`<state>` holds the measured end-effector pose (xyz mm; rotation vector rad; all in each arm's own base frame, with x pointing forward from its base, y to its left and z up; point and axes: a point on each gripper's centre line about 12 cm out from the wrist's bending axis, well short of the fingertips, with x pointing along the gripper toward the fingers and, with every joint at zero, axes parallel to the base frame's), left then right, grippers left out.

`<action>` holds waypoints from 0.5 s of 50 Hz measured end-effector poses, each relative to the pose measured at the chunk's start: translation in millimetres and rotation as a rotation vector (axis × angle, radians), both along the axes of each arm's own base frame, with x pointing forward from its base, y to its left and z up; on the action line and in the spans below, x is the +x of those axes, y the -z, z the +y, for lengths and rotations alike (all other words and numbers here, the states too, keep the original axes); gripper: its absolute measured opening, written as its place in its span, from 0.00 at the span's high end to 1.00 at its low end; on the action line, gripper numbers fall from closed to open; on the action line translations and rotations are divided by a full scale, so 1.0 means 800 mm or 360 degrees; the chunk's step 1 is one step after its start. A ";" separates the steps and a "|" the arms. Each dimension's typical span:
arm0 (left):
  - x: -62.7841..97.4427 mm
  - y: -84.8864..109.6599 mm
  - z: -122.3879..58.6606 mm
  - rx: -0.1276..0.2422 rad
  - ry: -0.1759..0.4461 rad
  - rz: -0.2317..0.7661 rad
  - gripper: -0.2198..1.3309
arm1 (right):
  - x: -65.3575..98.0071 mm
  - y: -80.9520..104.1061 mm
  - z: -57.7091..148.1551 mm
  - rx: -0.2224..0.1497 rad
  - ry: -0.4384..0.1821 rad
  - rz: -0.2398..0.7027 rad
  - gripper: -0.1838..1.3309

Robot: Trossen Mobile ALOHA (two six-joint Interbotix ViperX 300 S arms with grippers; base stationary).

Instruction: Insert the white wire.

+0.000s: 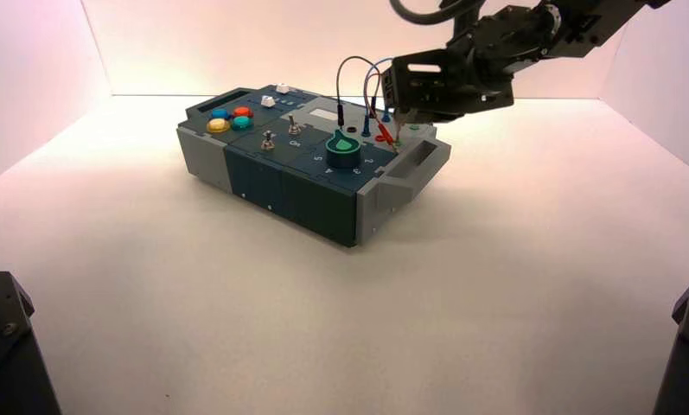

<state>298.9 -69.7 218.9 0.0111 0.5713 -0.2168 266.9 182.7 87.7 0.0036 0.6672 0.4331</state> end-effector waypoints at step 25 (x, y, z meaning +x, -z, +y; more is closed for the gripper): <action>0.001 -0.001 -0.001 -0.0001 0.0000 -0.0012 0.96 | 0.001 0.002 0.002 -0.0001 0.0002 0.0005 0.89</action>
